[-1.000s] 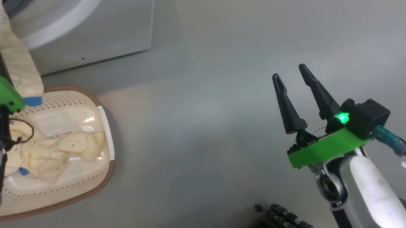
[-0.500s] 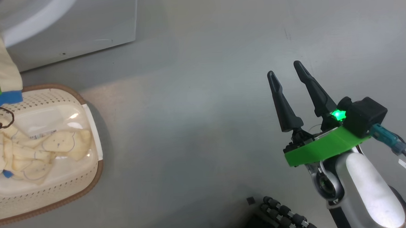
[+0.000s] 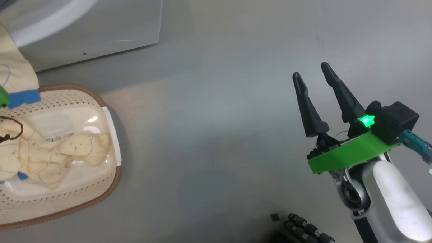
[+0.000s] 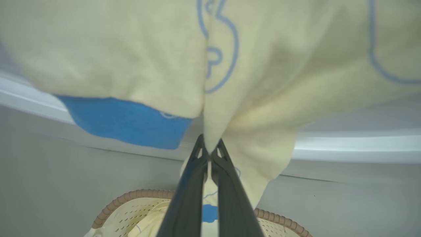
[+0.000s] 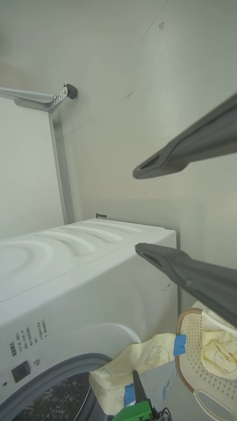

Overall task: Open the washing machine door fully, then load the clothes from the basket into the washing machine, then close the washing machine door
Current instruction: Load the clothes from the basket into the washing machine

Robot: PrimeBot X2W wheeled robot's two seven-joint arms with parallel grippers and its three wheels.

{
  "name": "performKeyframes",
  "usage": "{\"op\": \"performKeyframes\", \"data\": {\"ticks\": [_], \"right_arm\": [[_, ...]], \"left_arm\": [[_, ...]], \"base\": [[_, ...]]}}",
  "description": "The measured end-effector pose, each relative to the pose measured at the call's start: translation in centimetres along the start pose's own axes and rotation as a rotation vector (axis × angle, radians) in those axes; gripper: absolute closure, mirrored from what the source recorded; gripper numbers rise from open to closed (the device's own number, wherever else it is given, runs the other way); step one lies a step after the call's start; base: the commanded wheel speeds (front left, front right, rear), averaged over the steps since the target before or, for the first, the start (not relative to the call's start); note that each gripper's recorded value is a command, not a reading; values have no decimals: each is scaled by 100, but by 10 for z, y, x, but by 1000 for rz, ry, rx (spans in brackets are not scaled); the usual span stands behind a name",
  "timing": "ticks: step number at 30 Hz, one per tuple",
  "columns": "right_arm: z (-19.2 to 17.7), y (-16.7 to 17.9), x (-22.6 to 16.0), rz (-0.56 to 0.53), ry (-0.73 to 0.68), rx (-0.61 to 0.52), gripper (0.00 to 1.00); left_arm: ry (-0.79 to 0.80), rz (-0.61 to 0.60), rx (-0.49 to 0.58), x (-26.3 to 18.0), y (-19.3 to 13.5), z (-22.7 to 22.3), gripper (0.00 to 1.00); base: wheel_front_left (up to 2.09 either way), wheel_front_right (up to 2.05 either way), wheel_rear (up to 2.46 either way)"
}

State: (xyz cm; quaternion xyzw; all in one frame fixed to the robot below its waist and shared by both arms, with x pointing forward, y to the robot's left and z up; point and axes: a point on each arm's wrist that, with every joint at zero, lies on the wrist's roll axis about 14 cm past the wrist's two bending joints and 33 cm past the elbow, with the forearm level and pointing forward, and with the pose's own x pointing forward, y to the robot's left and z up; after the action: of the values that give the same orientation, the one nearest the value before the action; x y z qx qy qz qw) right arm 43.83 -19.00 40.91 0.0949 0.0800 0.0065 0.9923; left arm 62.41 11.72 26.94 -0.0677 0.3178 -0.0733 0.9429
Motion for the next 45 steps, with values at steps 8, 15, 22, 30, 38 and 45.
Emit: {"op": "performKeyframes", "data": {"ticks": [8, 15, 22, 30, 38, 45], "right_arm": [[0, 7, 7, 22, -8, 0, 0], [2, 11, 9, 36, -16, 7, 0], [-3, 5, 8, 16, -2, 18, 0], [-7, -4, 4, -13, 9, 26, 0], [-10, -4, 7, -10, 13, 23, 0], [-9, -8, 9, -17, 11, 19, 0]], "left_arm": [[-1, 3, 25, -11, 14, 26, 100], [18, 14, 87, -20, 27, 55, 100], [122, -14, 144, -21, 23, 65, 100], [79, -91, 170, -38, -3, 125, 100], [34, -73, 143, -49, 4, 136, 100], [35, -45, 140, -33, 7, 138, 100]], "base": [[0, 0, 0], [0, 0, 0], [0, 0, 0], [0, 0, 0], [0, 0, 0], [0, 0, 0]]}}
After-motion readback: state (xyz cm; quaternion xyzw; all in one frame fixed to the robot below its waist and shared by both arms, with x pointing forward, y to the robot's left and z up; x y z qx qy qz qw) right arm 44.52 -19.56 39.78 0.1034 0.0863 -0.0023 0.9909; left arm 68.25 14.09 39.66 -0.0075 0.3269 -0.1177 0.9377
